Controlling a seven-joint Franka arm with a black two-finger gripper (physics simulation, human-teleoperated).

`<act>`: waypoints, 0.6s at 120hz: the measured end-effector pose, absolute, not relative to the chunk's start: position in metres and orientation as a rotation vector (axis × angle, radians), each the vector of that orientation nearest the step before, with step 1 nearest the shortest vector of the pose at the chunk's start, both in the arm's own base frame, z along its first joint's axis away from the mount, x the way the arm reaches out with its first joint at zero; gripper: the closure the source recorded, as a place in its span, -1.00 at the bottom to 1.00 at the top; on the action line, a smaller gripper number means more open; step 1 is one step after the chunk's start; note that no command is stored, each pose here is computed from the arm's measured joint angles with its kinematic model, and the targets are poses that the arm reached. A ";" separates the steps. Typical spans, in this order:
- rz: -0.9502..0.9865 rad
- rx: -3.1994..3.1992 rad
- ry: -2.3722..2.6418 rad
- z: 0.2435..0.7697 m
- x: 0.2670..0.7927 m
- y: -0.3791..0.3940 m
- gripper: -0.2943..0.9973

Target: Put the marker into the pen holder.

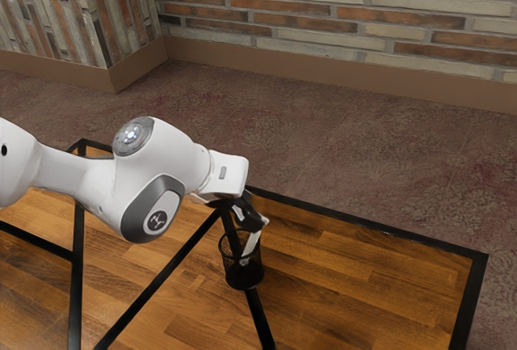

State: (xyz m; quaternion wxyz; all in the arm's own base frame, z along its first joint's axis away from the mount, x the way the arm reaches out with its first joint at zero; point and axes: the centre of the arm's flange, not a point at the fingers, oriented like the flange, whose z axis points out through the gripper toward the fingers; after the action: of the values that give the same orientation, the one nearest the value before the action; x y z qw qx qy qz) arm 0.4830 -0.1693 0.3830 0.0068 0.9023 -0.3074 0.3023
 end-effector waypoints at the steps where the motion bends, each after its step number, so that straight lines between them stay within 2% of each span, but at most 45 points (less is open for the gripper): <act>1: 0.944 2.823 -0.961 0.383 0.483 -0.169 -0.27; 12: 0.895 2.837 -0.949 0.380 0.486 -0.167 -0.37; 20: 0.842 2.864 -0.882 0.402 0.505 -0.154 -0.41; 44: 0.654 2.975 -0.622 0.572 0.616 -0.079 -0.49; 57: 0.470 3.048 -0.487 0.622 0.606 -0.043 -0.51; 72: 0.235 3.105 -0.303 0.630 0.581 0.000 -0.53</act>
State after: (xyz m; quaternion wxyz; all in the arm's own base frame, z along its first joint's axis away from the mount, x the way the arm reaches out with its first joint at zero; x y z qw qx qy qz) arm 0.5815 0.0002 0.6299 0.0068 0.9924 -0.0967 0.0751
